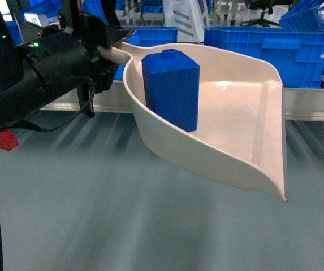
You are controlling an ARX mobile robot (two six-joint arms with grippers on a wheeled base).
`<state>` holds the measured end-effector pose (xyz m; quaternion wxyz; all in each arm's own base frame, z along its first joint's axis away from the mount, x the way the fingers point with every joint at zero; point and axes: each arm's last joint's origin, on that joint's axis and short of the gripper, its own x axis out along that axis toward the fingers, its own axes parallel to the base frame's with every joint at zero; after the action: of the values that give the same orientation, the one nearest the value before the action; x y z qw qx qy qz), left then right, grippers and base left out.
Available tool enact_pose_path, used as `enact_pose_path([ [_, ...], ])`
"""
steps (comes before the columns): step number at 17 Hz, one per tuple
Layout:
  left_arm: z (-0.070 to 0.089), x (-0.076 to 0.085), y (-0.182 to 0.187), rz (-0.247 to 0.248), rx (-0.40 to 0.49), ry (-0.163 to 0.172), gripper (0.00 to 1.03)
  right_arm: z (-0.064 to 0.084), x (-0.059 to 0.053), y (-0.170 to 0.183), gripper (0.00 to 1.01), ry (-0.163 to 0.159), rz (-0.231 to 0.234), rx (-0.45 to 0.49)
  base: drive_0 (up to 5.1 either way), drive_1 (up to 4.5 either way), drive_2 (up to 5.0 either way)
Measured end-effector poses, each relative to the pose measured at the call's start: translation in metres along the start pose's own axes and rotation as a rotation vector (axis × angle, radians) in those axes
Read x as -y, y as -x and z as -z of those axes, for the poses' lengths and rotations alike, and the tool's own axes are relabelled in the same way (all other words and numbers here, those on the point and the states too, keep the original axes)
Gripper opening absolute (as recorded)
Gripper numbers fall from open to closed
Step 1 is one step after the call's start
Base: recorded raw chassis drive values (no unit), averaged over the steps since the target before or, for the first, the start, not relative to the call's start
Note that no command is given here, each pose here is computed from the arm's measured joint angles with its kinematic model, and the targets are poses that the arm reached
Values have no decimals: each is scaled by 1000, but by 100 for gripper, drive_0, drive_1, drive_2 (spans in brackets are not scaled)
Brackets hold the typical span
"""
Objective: Place part in tray to right shelf
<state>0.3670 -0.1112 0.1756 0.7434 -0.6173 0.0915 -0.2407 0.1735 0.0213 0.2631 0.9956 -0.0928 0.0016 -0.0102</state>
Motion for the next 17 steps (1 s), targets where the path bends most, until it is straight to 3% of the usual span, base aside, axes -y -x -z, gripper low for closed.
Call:
enact_pose_path([
  [17,0,0,0,-1,-1,1,12,0,0,0,98,0,0,-1,-167,257,-590],
])
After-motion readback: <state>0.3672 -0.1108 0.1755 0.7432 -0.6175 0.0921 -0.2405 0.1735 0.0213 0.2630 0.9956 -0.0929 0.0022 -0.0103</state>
